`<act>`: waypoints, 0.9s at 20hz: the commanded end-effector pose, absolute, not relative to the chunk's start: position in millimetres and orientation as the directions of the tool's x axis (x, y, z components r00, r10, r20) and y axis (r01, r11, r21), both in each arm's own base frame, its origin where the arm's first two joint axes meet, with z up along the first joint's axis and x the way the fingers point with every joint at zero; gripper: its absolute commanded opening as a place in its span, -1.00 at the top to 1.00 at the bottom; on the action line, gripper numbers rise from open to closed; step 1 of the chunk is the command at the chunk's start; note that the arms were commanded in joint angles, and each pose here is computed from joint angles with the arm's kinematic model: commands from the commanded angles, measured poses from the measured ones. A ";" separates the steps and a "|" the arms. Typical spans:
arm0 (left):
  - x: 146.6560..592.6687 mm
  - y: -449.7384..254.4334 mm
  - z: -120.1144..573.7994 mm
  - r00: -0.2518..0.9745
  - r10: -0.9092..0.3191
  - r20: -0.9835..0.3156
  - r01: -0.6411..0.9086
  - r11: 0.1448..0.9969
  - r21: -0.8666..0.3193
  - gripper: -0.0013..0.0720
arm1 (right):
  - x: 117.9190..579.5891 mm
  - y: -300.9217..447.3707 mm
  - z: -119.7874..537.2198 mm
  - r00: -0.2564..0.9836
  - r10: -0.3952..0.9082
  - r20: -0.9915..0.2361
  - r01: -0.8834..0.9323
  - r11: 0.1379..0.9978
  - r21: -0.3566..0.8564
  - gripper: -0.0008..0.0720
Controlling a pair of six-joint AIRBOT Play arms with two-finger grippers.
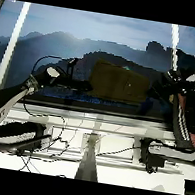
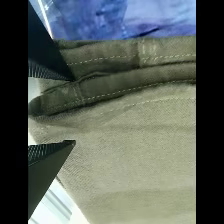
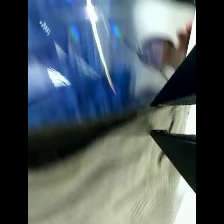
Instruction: Fold the clothes and pants, and hang the long-sleeved shirts on hangers.
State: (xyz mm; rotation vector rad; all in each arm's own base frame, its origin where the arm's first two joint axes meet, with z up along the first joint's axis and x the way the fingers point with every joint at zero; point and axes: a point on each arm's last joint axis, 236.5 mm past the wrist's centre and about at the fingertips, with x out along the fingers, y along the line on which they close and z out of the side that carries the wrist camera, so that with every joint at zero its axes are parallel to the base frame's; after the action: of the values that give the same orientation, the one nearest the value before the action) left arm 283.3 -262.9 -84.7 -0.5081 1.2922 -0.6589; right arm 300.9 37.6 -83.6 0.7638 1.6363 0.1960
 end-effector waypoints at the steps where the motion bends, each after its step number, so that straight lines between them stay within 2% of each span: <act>1: 287.1 -261.6 -85.4 0.155 -0.691 -0.706 0.160 0.723 -0.672 -0.24 | 320.3 64.1 -90.5 0.017 0.655 -0.756 0.345 0.705 0.619 0.40; 4: 287.1 -261.6 -85.4 0.155 -0.691 -0.706 0.160 0.723 -0.672 -0.24 | 335.1 59.7 -93.5 0.055 0.608 -0.792 0.302 0.746 0.594 0.40; 6: 287.1 -261.6 -85.4 0.155 -0.691 -0.706 0.160 0.723 -0.672 -0.24 | 338.6 44.7 -87.5 0.032 0.555 -0.831 0.196 0.812 0.550 0.39; 8: 287.1 -261.6 -85.4 0.155 -0.691 -0.706 0.160 0.723 -0.672 -0.24 | 342.2 31.4 -82.0 0.018 0.507 -0.862 0.162 0.849 0.503 -0.47; 14: 287.1 -261.6 -85.4 0.155 -0.691 -0.706 0.160 0.723 -0.672 -0.24 | 337.7 33.1 -99.8 0.039 0.503 -0.863 0.204 0.842 0.500 -0.58; 18: 288.3 -261.0 -86.3 0.159 -0.688 -0.708 0.159 0.726 -0.669 -0.24 | 342.1 72.7 -99.4 0.127 0.651 -0.748 0.278 0.701 0.657 -0.58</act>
State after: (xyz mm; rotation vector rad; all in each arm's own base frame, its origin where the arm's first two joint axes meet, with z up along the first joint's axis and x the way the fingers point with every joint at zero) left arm 287.0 -261.3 -85.7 -0.5055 1.2807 -0.6466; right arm 335.6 51.4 -100.4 0.6832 1.5247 0.2829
